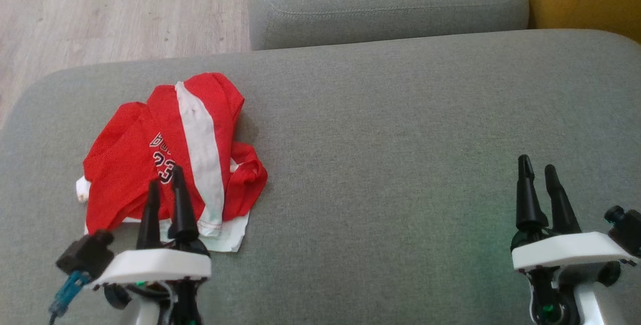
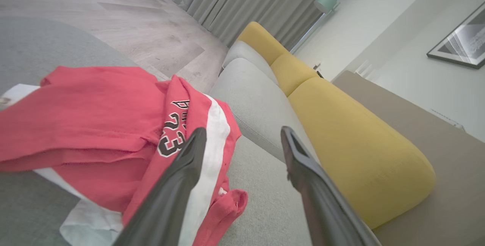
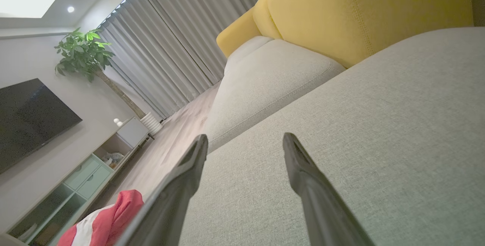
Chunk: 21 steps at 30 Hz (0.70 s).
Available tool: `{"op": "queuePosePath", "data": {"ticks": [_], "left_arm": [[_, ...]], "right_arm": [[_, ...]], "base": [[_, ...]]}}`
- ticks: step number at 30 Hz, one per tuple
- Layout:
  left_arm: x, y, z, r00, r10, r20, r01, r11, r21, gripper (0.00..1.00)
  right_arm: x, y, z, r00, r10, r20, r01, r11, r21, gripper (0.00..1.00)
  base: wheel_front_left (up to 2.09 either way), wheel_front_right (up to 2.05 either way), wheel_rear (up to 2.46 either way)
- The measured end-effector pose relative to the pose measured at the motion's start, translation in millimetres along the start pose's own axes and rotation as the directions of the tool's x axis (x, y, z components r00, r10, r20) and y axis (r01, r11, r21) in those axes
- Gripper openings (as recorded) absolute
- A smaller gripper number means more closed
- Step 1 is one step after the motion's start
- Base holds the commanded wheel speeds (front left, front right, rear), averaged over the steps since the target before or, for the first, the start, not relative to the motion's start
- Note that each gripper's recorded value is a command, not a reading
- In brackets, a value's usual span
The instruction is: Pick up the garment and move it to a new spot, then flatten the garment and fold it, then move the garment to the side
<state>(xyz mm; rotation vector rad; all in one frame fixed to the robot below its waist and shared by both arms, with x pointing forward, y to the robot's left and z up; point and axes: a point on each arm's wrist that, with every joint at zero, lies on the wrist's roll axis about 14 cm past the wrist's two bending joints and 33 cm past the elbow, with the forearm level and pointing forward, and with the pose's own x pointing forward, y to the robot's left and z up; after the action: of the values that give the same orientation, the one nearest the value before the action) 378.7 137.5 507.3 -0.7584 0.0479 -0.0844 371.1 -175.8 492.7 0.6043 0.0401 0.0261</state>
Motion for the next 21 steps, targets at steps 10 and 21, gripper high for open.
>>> {"op": "queuePosePath", "data": {"ticks": [10,21], "left_arm": [[0,-18,-15,0.997,-0.065,-0.042,0.073,0.974,0.213,1.00],[0,-27,-28,0.993,-0.094,-0.073,0.116,0.906,0.408,1.00]], "right_arm": [[0,7,-2,1.000,0.029,-0.002,-0.029,0.986,-0.161,1.00],[0,17,-6,0.997,0.073,-0.013,-0.074,0.945,-0.320,1.00]], "base": [[0.00,0.00,0.00],[0.00,0.00,0.00]]}}
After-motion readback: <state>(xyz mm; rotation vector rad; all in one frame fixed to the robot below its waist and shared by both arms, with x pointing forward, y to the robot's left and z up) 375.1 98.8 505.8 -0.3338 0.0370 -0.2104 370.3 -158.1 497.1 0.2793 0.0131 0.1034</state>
